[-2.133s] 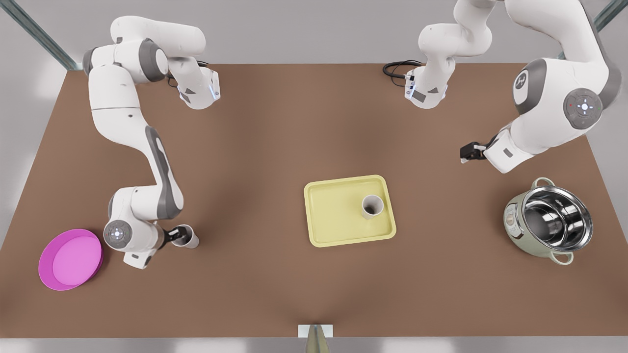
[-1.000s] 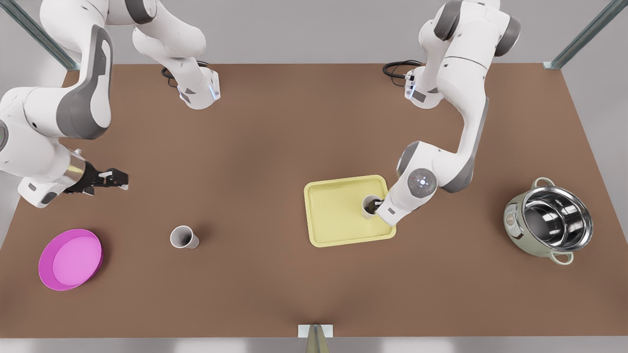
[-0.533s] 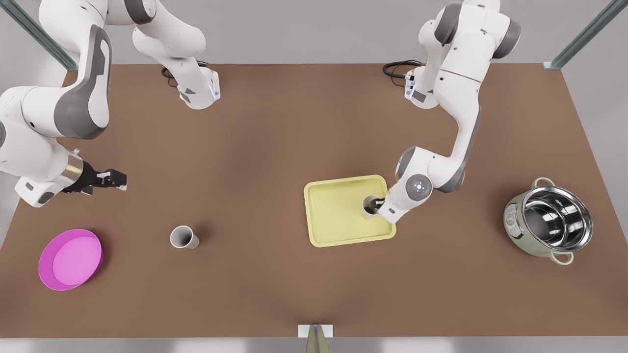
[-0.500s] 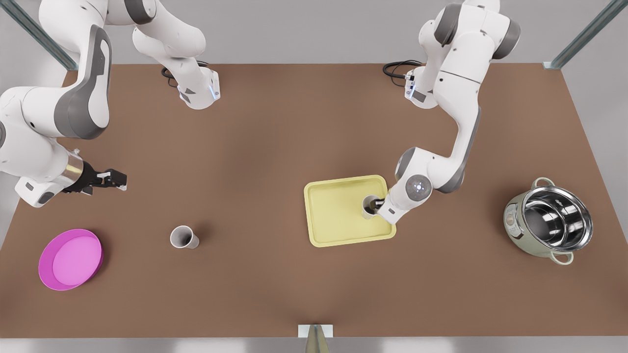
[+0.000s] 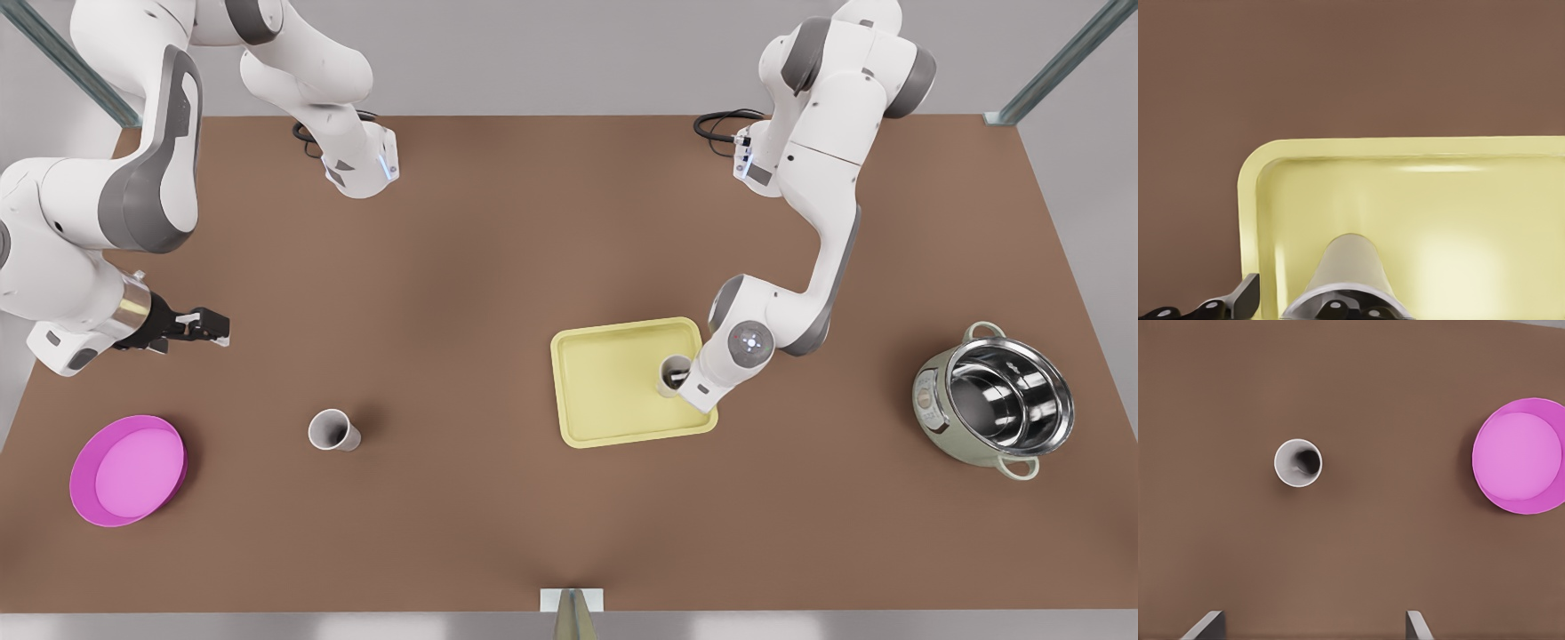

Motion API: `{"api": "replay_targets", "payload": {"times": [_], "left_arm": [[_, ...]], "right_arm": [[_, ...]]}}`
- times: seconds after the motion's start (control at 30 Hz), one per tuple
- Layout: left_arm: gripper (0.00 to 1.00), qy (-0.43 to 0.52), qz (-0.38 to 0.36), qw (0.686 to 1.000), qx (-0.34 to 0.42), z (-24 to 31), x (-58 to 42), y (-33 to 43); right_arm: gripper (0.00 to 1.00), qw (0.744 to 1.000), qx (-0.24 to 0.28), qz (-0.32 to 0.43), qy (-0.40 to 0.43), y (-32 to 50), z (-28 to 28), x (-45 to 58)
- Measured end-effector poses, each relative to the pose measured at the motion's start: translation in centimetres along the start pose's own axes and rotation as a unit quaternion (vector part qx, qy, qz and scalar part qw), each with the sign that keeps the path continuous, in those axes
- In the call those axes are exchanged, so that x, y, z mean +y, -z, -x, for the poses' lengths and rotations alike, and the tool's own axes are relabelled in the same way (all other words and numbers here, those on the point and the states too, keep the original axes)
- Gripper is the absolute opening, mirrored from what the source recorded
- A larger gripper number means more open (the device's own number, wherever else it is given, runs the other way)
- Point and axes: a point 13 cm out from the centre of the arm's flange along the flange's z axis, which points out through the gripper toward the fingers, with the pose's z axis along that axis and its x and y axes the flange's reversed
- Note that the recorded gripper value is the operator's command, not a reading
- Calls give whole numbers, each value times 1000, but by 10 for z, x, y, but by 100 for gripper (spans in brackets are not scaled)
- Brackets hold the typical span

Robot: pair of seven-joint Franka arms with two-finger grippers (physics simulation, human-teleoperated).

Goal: Use the left arm to pick up the white IKEA cup from the tray and place it on the middle-left position; use the right arm to pick up the white IKEA cup from the tray and place it on the middle-right position

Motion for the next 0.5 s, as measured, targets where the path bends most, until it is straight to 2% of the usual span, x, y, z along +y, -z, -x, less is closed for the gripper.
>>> {"api": "replay_targets", "payload": {"times": [0.07,0.27,0.5], "left_arm": [[17,2,-2,1000,-3,2,-2,1],[13,12,-9,1000,-6,4,-6,7],[8,20,-14,1000,-14,22,-12,52]], "right_arm": [[100,1000,-1,0,0,0,0,0],[100,1000,-1,0,-1,0,2,1],[100,1000,-1,0,-3,0,2,0]]}}
